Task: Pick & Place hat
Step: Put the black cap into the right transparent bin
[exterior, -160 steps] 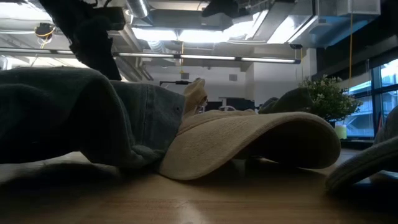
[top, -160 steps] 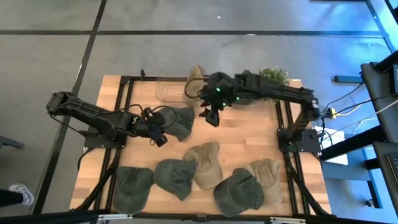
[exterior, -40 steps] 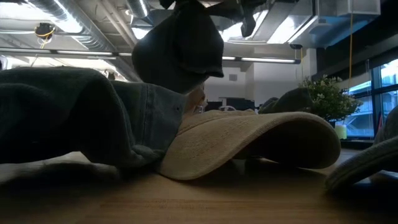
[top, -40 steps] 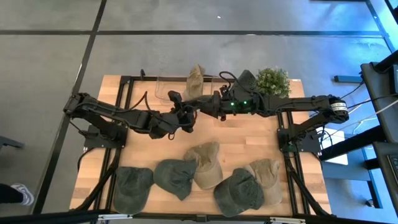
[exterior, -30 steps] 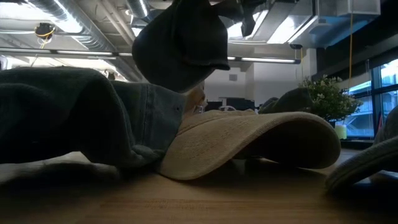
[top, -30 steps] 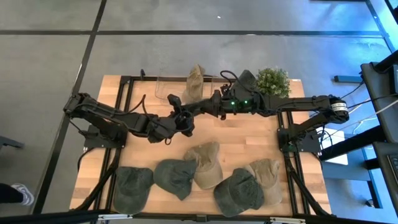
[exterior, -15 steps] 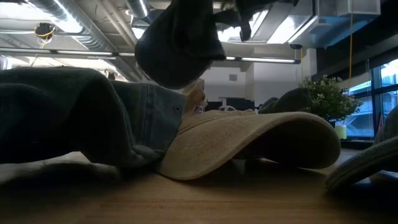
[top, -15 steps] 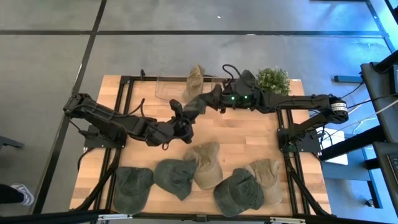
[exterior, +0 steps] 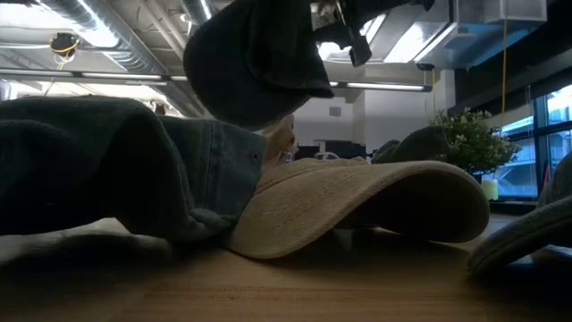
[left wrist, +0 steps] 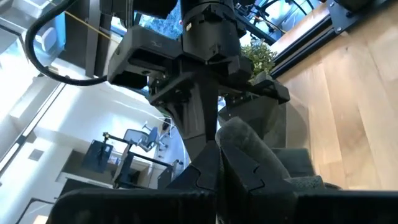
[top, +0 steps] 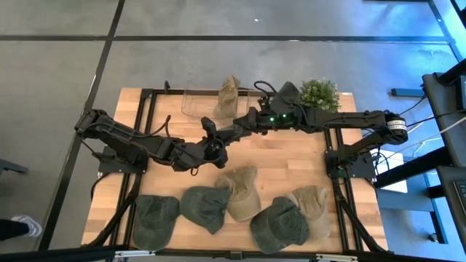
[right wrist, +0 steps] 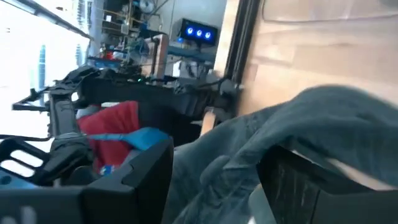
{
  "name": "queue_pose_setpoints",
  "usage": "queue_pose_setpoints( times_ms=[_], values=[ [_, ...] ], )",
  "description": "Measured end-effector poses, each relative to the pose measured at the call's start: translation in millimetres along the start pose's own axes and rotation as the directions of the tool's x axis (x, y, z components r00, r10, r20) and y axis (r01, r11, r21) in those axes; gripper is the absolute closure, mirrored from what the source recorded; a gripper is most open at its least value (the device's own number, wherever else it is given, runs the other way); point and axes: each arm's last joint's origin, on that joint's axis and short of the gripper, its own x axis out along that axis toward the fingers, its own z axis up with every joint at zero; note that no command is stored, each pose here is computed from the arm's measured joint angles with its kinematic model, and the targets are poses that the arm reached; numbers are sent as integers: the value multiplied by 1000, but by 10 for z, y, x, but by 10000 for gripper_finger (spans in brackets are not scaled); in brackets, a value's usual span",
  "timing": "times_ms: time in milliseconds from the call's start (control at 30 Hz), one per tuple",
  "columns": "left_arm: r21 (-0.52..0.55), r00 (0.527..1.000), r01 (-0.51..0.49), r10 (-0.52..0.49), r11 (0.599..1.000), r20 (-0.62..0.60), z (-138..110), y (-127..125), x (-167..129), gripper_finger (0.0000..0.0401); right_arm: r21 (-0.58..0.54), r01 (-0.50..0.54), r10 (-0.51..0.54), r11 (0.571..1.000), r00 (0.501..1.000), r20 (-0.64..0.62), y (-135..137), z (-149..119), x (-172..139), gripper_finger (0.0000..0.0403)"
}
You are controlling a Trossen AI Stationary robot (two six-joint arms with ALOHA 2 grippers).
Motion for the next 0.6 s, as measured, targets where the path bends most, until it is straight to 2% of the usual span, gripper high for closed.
queue_pose_setpoints(
  times_ms=[167, 367, 500, 600],
  values=[
    [3, 1000, 9, -9, 1000, 7, 3, -16, 10, 398, -116, 15, -9, 993, 999, 50, -9, 48, -2, 178],
    [51, 1000, 28, -28, 998, -9, 1, -145, 95, 398, -102, 7, -3, 995, 999, 44, -2, 41, -1, 178],
    [126, 999, 40, -37, 991, -29, 2, -273, 156, 398, 8, -5, 5, 1000, 1000, 7, -2, 36, -1, 178],
    [179, 998, 35, -27, 983, -51, -3, -323, 181, 398, 16, -12, 13, 1000, 1000, -23, 1, 24, -1, 189]
  ],
)
